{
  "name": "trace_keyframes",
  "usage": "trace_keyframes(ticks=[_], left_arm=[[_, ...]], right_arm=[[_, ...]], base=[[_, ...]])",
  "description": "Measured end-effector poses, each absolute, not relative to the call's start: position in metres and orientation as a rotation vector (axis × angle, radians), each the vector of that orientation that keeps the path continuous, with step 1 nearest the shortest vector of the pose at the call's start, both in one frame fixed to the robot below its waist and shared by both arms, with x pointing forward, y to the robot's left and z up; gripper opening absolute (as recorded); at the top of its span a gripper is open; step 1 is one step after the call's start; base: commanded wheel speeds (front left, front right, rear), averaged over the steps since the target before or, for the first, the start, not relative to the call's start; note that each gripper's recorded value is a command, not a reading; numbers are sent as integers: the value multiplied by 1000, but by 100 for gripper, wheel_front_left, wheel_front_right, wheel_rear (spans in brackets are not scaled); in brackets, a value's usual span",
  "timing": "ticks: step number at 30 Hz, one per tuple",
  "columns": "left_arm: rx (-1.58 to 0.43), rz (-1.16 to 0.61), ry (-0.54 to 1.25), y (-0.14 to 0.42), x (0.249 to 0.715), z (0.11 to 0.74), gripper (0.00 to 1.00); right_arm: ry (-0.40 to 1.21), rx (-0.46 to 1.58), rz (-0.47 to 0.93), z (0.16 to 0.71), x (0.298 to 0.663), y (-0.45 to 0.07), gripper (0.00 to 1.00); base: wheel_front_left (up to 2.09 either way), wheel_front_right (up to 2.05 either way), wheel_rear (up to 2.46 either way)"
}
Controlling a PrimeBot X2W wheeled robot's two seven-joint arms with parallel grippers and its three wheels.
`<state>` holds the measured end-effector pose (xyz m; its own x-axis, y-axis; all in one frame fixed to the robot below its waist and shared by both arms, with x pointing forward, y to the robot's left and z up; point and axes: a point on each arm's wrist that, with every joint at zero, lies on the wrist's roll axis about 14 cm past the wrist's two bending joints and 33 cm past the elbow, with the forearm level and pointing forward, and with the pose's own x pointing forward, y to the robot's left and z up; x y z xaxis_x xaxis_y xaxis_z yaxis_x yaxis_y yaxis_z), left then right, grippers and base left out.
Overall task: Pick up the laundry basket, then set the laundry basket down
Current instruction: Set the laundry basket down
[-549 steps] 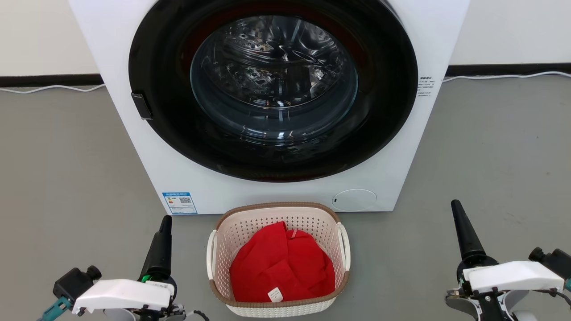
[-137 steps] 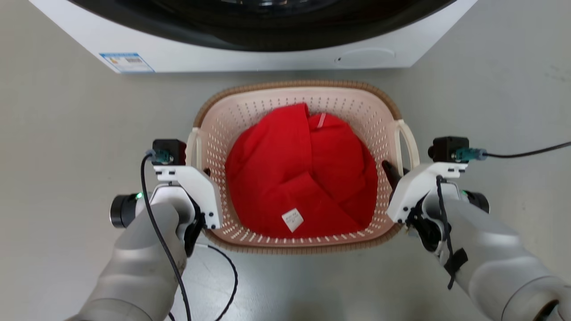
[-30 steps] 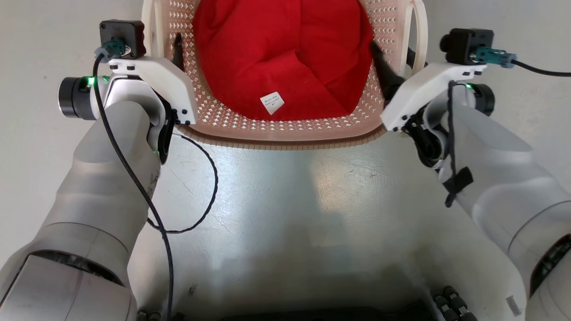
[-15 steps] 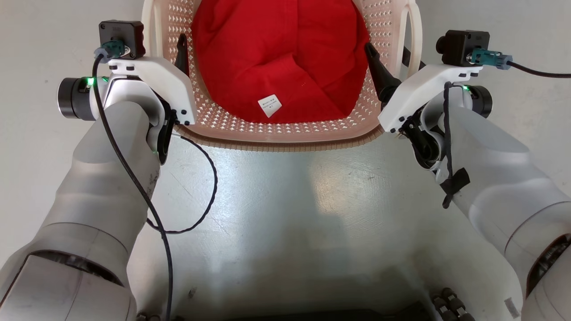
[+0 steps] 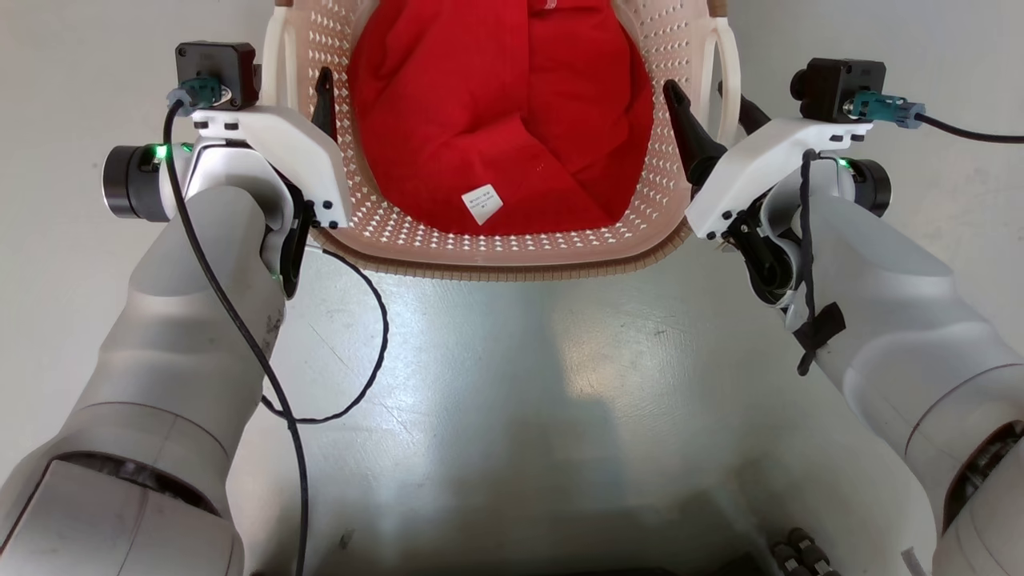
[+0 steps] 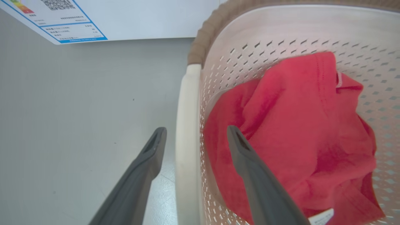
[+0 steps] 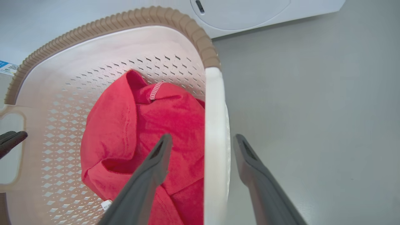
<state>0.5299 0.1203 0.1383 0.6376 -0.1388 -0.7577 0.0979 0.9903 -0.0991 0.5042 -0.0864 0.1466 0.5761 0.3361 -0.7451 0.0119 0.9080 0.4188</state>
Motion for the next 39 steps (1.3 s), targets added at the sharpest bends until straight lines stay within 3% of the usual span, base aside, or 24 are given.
trace_keyframes(ticks=[25, 39], left_arm=[[-75, -104, 811, 127, 516, 200, 100], [-140, -113, 688, 126, 500, 269, 100]], right_arm=[[890, 375, 178, 204, 497, -98, 100], [804, 374, 180, 263, 478, -104, 100]], base=[[0, 0, 0], [0, 0, 0]])
